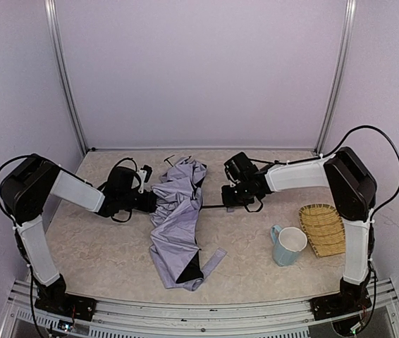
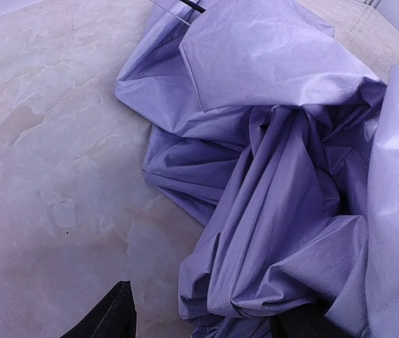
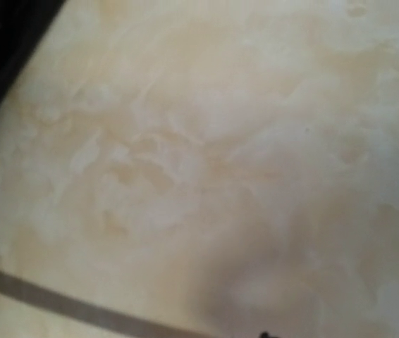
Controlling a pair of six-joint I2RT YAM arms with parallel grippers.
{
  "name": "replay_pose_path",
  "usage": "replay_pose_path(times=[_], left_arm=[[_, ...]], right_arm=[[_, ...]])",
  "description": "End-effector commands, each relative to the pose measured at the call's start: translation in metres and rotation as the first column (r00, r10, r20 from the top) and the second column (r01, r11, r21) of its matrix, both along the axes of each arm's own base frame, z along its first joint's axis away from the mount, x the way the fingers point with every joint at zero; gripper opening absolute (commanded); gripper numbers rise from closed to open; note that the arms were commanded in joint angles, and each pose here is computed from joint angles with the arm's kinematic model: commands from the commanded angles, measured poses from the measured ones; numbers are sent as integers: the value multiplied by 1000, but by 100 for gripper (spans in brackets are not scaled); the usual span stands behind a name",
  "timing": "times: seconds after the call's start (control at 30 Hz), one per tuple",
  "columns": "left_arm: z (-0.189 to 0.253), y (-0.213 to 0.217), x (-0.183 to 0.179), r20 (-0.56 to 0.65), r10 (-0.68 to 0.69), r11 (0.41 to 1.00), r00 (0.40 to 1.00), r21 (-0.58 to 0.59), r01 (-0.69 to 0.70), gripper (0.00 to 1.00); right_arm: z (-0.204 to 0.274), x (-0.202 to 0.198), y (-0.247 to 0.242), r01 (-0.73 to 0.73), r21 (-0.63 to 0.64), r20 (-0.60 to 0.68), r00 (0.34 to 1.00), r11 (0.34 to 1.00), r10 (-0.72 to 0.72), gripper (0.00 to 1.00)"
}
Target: Put away the umbrella
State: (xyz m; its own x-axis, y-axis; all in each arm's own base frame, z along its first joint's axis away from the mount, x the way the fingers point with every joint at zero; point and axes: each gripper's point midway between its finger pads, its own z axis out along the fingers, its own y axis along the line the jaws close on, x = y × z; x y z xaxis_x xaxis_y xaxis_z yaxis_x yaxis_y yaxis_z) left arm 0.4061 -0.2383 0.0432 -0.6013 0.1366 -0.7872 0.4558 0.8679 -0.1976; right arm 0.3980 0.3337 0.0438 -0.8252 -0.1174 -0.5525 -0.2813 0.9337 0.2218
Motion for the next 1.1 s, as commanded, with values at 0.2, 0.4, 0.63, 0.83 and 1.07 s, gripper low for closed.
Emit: replay_pose_path(times=[0.2,0.4,0.63,0.83,1.07], left_arm=[[20,-131,-90,-35,-517,832,855,-254,493,62],[27,-137,-98,-19,-554,809,833,-249,532,59],[26,-60,-60,-55,-306,948,951,-106,299,56],[33,-27,-69,-21,-255,967,967,-19,255,66],[43,-24,-79,-7,-242,967,970,-82,241,72]], right_arm=[[73,-110,194,-451,534,111,876,715,470,29],[79,-116,194,-470,525,107,864,710,492,29],[63,-112,107,-393,303,34,915,868,402,52],[62,-110,34,-422,-12,-27,906,907,421,78],[114,-98,29,-529,-235,6,838,815,546,100]])
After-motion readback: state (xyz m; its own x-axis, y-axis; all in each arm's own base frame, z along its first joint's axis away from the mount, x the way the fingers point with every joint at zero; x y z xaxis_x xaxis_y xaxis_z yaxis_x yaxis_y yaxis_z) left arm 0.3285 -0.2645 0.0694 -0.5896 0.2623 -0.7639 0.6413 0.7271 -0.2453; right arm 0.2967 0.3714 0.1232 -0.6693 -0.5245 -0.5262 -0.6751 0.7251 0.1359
